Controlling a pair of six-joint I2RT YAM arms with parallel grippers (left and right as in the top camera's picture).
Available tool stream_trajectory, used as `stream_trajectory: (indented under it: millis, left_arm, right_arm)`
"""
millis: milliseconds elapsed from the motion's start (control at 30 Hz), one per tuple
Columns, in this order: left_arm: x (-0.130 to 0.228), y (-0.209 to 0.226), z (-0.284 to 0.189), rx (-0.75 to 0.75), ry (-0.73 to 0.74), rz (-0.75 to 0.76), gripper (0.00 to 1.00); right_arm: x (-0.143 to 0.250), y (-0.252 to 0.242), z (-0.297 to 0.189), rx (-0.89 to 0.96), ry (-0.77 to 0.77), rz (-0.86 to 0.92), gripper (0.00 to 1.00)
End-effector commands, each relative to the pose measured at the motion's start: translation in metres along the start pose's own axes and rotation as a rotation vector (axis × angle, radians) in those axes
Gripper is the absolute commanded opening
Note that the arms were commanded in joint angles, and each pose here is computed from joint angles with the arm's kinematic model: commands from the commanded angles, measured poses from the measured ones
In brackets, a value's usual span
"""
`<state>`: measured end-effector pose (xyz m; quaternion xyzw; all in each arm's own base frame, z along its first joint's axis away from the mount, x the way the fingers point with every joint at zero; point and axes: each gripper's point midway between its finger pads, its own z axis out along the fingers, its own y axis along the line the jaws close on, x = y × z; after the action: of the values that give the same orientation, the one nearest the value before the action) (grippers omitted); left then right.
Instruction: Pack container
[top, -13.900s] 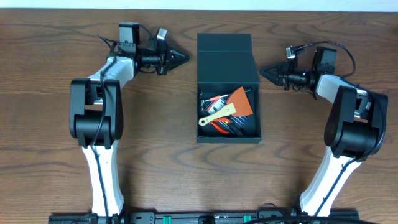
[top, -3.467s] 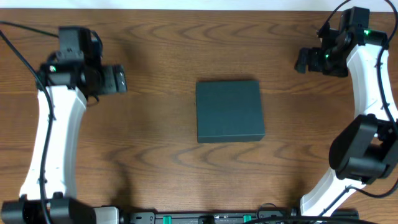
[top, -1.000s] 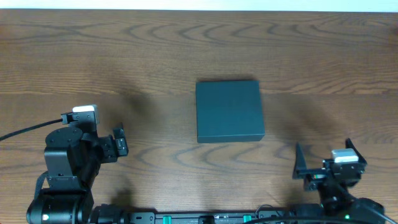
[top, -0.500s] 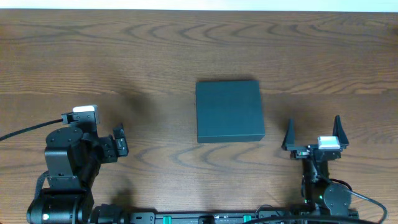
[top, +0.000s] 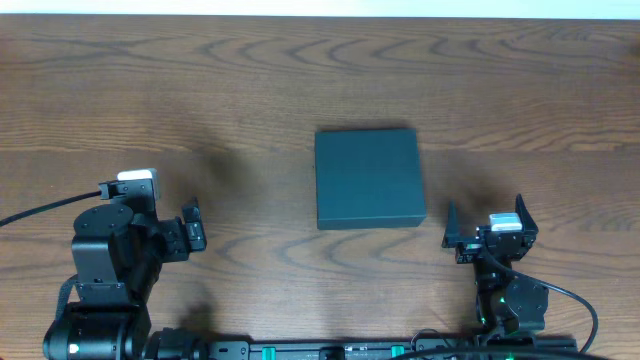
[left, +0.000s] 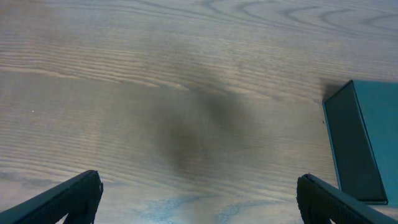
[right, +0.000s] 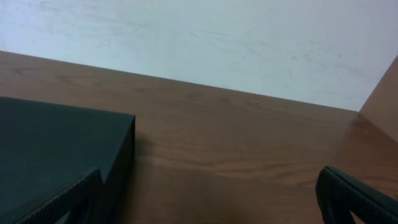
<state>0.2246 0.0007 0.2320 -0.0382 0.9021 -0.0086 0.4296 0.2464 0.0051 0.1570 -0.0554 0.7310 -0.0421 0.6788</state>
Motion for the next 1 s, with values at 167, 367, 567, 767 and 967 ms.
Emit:
stream_trajectory:
  millis: [167, 367, 567, 767, 967]
  left_arm:
    - [0.0, 0.002, 0.001, -0.011, 0.0, 0.007, 0.99]
    - [0.0, 0.002, 0.001, -0.011, 0.0, 0.007, 0.99]
    - [0.0, 0.002, 0.001, -0.011, 0.0, 0.007, 0.99]
    - [0.0, 0.002, 0.001, -0.011, 0.0, 0.007, 0.99]
    - [0.0, 0.002, 0.001, -0.011, 0.0, 0.007, 0.99]
  right_arm:
    - [0.001, -0.004, 0.0, 0.027, 0.001, 0.048, 0.99]
    - [0.001, -0.016, -0.001, 0.092, 0.0, 0.102, 0.99]
    - [0.001, -0.018, -0.001, 0.096, 0.0, 0.107, 0.99]
    - [0.001, -0.017, -0.001, 0.092, -0.001, 0.107, 0.99]
    - [0.001, -0.017, -0.001, 0.092, -0.001, 0.107, 0.99]
